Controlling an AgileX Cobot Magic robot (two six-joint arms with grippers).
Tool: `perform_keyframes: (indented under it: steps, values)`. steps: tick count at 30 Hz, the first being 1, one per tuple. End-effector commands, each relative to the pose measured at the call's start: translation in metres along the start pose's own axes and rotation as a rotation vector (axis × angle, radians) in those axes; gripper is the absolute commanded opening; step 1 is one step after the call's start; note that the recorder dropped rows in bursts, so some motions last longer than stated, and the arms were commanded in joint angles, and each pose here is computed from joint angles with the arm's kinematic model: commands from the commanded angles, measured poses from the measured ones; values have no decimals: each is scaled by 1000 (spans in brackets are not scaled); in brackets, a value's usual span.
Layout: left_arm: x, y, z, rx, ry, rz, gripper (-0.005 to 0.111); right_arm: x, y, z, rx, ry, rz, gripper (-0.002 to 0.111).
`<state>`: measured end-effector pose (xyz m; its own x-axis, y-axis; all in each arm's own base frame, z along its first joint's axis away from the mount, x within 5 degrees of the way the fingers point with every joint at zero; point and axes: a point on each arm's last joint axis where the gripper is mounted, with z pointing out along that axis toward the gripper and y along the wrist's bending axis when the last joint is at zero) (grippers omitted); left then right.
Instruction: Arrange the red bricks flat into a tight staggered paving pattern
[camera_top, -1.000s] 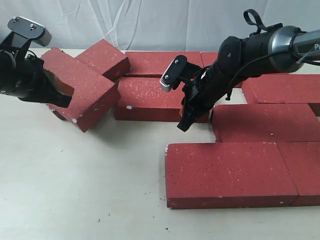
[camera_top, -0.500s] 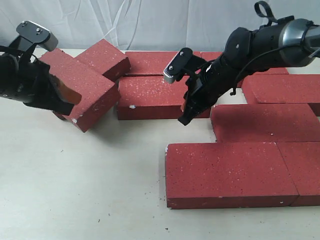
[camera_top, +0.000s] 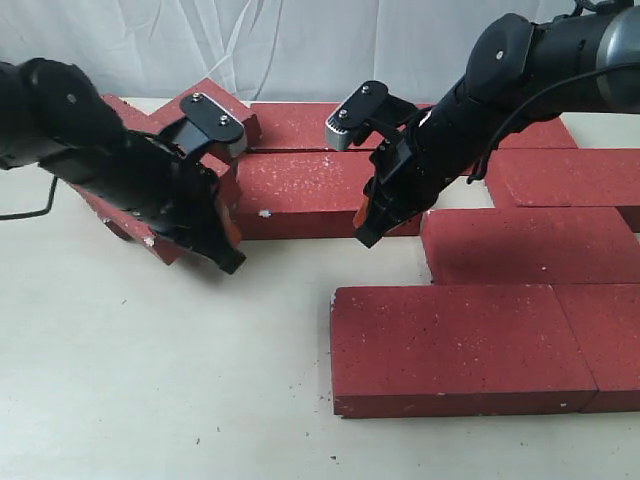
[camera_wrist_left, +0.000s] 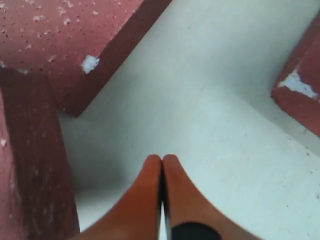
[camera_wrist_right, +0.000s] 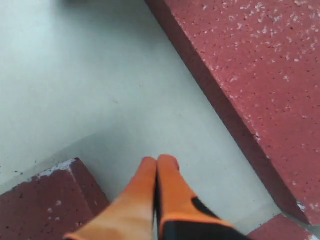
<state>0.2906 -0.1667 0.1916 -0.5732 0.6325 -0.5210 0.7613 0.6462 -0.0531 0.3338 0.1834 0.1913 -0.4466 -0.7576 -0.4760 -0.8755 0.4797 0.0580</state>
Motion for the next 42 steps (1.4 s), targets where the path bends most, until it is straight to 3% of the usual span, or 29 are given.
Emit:
perform_keyframes:
  steps: [1,5,9,20,31,35,39,42]
  values:
    - [-9,-4,26,-61,50,-24,0,0,-2,0,0,-4,0,-1]
    - [-17,-8,48,-150,44,18,0,0,-2,0,0,-4,0,-1]
    - [-20,-13,50,-180,57,73,0,-1,-3,0,12,-12,0,-1]
    - [2,4,41,-350,327,156,0,-1,-3,0,16,-15,0,-1]
    - [14,5,16,-403,520,129,0,-1,-3,0,18,-17,2,-1]
    - [7,2,7,-398,442,103,0,-1,-3,0,18,-17,2,-1]
    - [-15,-7,-1,-334,193,61,0,-1,-5,0,34,-21,-5,-1]
    - [-28,-16,-10,-267,51,114,0,1,-6,0,51,4,-41,-1]
